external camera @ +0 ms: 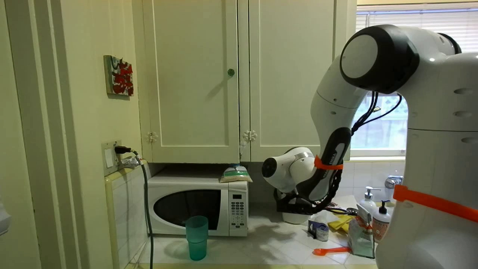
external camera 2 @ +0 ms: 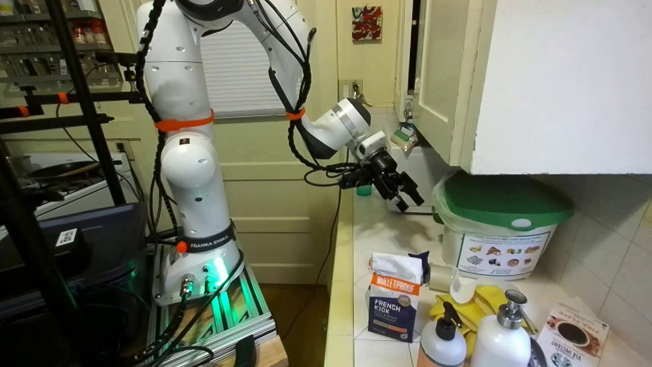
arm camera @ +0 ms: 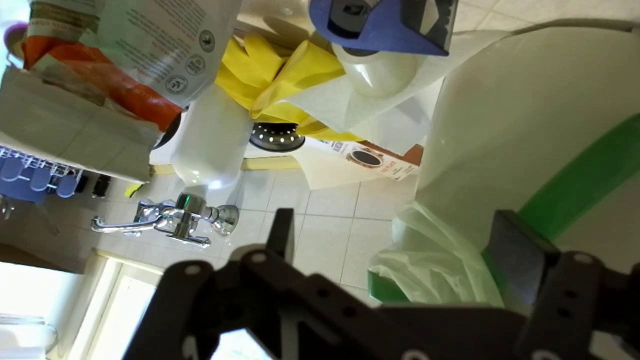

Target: Move the tape and orange spoon to the right then move the bin forwards.

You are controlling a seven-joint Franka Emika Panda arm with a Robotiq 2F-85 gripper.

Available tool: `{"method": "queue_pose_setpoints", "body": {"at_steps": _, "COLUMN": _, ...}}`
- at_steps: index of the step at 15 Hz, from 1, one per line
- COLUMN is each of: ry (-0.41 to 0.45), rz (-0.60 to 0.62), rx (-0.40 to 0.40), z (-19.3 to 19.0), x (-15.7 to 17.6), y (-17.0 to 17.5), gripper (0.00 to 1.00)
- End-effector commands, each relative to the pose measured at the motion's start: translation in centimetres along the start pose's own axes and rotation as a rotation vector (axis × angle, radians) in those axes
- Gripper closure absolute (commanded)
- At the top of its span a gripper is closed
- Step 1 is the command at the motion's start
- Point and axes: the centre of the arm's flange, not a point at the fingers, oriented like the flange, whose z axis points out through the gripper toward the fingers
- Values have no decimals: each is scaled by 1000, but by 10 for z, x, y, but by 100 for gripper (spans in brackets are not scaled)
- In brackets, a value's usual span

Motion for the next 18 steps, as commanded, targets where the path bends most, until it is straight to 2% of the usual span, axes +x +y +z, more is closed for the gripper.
{"method": "queue_pose_setpoints", "body": {"at_steps": 1, "ry": 0, "rz": 0, "rx": 0, "z": 0, "x": 0, "y": 0, "gripper": 0}}
{"method": "queue_pose_setpoints", "body": {"at_steps": 3, "ry": 2, "rz": -18, "rx": 22, "z": -1, "x": -2, "y": -3, "gripper": 0}}
{"method": "queue_pose_setpoints", "body": {"at_steps": 8, "ry": -20, "rz": -91, "rx": 246, "z": 10, "x": -10, "y": -12, "gripper": 0}}
{"method": "queue_pose_setpoints", "body": {"at_steps": 10, "ry": -20, "rz": -118, "rx": 286, "z": 13, "x": -12, "y": -12, "gripper": 0}}
{"method": "queue_pose_setpoints", "body": {"at_steps": 12, "ry": -3, "rz": -139, "rx": 289, "z": 19, "x": -12, "y": -11, "gripper": 0}}
{"method": "queue_pose_setpoints", "body": {"at_steps": 15, "ry": 49, "rz": -148, "rx": 244, "z": 31, "x": -9, "y": -18, "gripper": 0}}
{"method": "queue_pose_setpoints", "body": {"at_steps": 16, "ry": 23, "rz": -159, "rx": 253, "z": 15, "x": -4, "y": -10, "gripper": 0}}
{"method": "queue_pose_setpoints", "body": {"at_steps": 18, "ry": 25, "rz": -164, "rx": 251, "z": 17, "x": -4, "y": -12, "gripper": 0}}
